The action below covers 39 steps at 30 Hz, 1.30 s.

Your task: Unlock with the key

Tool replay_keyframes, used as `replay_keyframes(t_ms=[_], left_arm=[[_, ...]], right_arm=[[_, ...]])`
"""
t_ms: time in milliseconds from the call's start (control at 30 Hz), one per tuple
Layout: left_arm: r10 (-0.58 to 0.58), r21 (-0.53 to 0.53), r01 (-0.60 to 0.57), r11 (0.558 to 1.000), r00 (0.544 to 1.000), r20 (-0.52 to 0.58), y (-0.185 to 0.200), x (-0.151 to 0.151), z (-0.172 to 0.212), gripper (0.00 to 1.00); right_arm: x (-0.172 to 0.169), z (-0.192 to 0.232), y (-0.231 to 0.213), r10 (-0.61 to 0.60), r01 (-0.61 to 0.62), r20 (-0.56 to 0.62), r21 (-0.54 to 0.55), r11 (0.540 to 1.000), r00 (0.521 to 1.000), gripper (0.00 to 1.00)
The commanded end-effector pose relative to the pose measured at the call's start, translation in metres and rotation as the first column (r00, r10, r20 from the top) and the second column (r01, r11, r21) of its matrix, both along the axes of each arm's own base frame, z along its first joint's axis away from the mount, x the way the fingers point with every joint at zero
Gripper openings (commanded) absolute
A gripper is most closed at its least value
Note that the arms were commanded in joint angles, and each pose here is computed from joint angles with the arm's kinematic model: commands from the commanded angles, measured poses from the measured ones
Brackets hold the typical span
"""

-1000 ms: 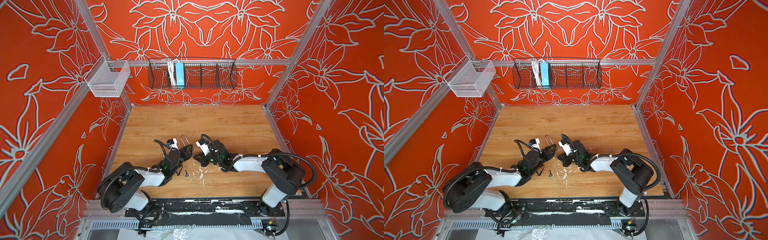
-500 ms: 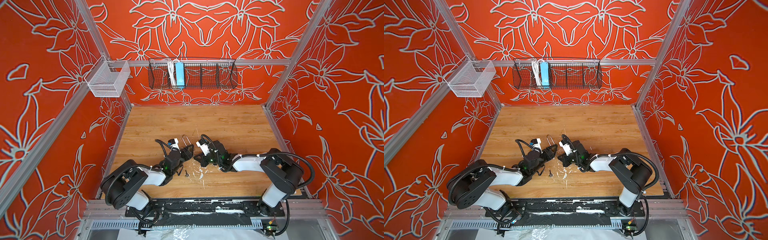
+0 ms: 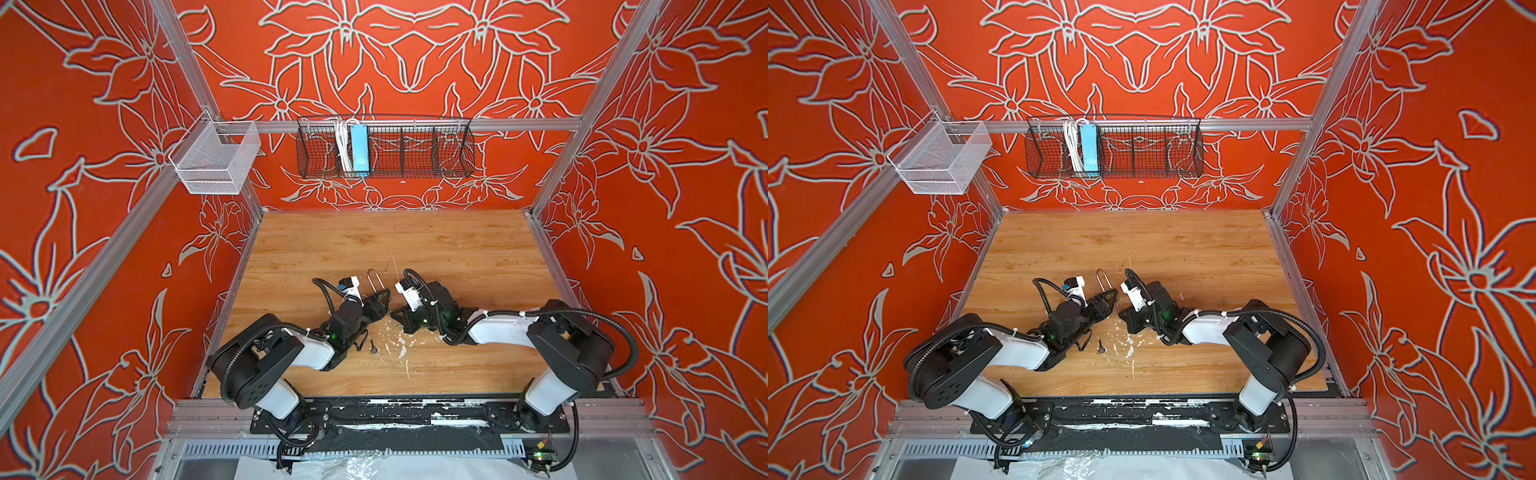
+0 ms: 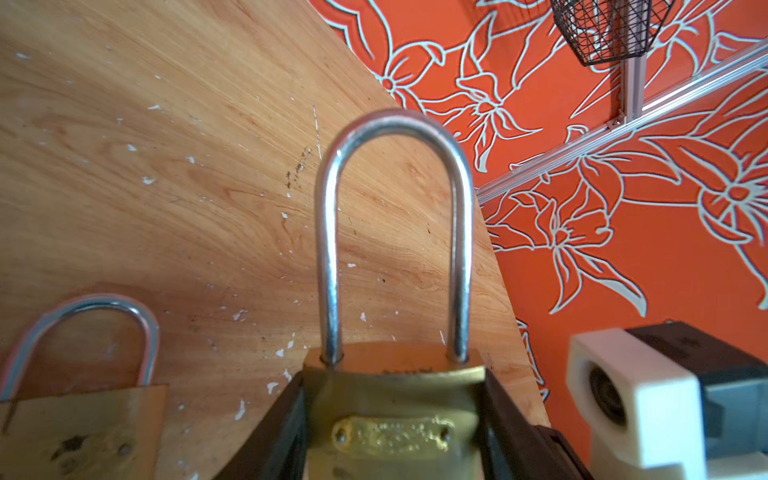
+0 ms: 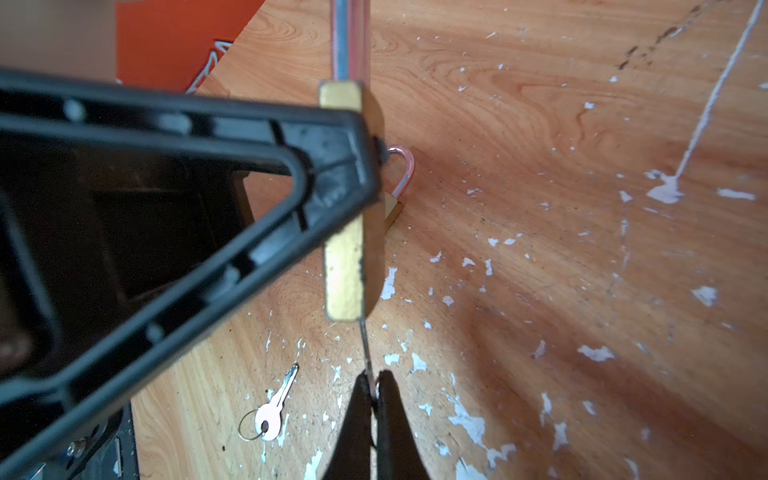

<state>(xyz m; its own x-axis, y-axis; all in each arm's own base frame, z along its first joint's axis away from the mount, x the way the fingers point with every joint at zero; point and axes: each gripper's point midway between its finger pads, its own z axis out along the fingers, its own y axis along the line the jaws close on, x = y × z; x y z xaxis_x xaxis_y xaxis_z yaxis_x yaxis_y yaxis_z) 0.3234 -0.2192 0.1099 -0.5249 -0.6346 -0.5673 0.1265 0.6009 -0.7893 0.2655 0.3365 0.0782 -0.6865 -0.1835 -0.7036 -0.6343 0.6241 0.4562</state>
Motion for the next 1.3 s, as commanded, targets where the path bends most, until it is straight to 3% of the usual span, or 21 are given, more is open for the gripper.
replay_keyframes(t_ms=[0,300,500,1267], left_arm=[[-0.041,-0.052,0.046,0.998,0.995,0.086,-0.014,0.003,0.027,0.00],[-0.072,-0.040,0.077,0.996,0.992,0.107,-0.026,0.001,0.022,0.00],[-0.089,0.020,0.087,0.996,0.967,0.240,-0.034,-0.006,0.029,0.00],[-0.104,0.015,0.103,0.995,0.977,0.189,-0.052,-0.007,0.010,0.00]], right_arm=[[0.012,0.023,-0.002,-0.042,0.039,0.067,0.045,0.998,0.997,0.00],[0.012,0.023,0.001,-0.042,0.038,0.050,0.069,0.997,0.998,0.00],[0.012,0.025,-0.002,-0.064,0.060,0.047,0.078,0.995,0.997,0.00],[0.019,0.051,-0.033,-0.161,0.142,0.110,0.162,0.977,0.981,0.00]])
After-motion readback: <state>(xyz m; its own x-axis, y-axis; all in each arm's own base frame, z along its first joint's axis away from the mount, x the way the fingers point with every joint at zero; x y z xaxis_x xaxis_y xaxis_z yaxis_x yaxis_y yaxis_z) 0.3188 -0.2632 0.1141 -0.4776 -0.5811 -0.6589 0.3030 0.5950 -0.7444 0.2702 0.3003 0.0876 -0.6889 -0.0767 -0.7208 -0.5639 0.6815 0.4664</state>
